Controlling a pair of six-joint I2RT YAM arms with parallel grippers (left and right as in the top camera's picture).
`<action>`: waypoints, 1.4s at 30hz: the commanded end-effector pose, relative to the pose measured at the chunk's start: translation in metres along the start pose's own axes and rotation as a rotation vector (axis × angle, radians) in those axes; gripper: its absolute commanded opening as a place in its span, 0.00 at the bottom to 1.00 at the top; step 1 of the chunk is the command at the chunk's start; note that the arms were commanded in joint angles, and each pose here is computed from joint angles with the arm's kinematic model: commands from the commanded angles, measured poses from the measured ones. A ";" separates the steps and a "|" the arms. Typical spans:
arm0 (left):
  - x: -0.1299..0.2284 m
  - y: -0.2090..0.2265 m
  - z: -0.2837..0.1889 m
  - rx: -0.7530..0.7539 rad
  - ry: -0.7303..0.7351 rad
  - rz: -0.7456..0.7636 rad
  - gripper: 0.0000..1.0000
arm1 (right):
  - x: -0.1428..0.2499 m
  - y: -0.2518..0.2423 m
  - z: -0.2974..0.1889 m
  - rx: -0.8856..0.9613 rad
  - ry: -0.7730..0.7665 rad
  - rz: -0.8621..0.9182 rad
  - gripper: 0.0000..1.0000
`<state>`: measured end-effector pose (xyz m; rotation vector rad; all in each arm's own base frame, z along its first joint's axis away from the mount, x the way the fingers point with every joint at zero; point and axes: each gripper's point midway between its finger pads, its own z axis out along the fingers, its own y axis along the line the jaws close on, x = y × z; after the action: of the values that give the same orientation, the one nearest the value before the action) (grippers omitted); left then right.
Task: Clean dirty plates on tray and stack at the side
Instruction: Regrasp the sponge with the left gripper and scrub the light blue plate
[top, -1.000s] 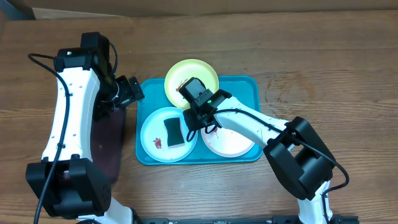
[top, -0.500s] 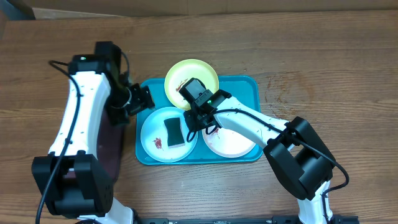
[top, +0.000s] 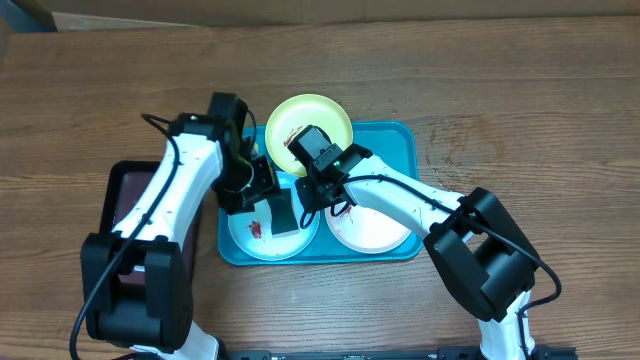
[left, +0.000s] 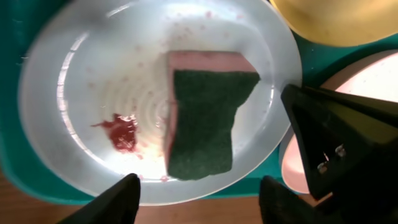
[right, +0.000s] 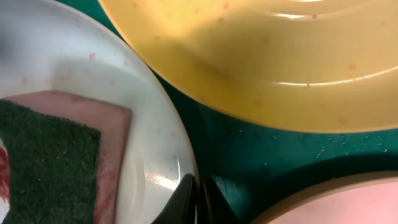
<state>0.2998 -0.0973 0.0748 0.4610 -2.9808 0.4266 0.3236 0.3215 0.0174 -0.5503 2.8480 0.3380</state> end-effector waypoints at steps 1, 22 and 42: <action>0.006 -0.007 0.010 0.034 0.011 0.001 0.68 | -0.003 -0.002 0.002 0.010 -0.006 0.006 0.05; -0.001 0.000 0.047 0.069 -0.047 -0.031 0.57 | -0.003 -0.002 0.002 0.010 -0.006 0.006 0.06; -0.004 0.000 0.047 0.065 -0.063 -0.026 0.46 | -0.003 -0.002 0.002 0.010 -0.006 0.006 0.05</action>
<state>0.3046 -0.1072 0.0296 0.5206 -3.0342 0.5156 0.3237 0.3216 0.0174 -0.5498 2.8478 0.3383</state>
